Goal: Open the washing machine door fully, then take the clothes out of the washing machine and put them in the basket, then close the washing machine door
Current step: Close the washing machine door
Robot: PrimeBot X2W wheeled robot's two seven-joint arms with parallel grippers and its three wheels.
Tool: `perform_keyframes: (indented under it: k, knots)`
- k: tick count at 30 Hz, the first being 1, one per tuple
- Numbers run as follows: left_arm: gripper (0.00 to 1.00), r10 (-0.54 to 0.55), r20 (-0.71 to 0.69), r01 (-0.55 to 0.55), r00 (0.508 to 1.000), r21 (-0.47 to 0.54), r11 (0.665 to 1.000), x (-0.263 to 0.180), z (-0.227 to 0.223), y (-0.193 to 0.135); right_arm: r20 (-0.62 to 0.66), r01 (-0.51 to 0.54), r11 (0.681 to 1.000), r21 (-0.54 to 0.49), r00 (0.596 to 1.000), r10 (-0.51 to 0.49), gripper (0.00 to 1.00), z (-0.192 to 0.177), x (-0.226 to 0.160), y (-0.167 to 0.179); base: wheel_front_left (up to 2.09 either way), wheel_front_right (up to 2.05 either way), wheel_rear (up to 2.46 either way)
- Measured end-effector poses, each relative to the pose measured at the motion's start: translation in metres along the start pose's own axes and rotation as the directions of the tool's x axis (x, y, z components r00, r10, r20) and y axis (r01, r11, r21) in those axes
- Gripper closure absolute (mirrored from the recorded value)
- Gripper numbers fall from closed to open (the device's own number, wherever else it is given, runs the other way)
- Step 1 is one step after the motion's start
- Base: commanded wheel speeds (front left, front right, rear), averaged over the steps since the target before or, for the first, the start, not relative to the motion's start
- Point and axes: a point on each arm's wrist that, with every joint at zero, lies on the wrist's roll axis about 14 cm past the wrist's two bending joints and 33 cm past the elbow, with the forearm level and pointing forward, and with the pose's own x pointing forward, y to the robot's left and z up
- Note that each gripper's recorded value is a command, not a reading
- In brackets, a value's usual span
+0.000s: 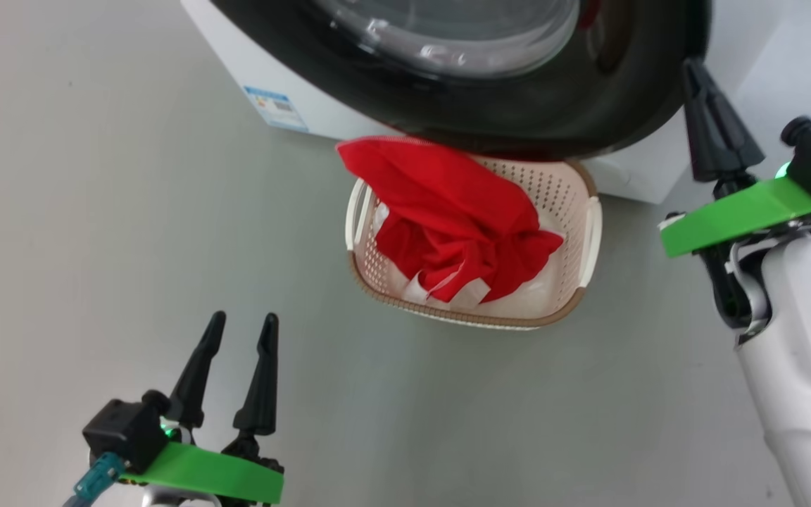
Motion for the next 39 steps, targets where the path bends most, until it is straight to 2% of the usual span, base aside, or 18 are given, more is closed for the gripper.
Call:
perform_keyframes:
  k: [10,18,39]
  knots:
    - [0.00,0.013,-0.026,-0.013,1.000,0.010,1.000,0.011,-0.008,0.004,-0.009,-0.006,1.000,0.024,1.000,0.006,1.00,-0.019,0.026,-0.008,0.00,0.00,0.00]
    - [0.00,0.015,-0.040,-0.015,0.999,0.012,1.000,0.019,-0.013,0.003,0.028,0.006,0.999,0.050,1.000,-0.007,1.00,-0.018,0.053,-0.018,0.00,0.00,0.00]
    - [0.00,0.010,-0.049,-0.009,0.999,0.009,1.000,0.033,-0.018,0.000,0.039,0.004,0.996,0.089,0.999,-0.008,1.00,-0.027,0.069,-0.021,0.00,0.00,0.00]
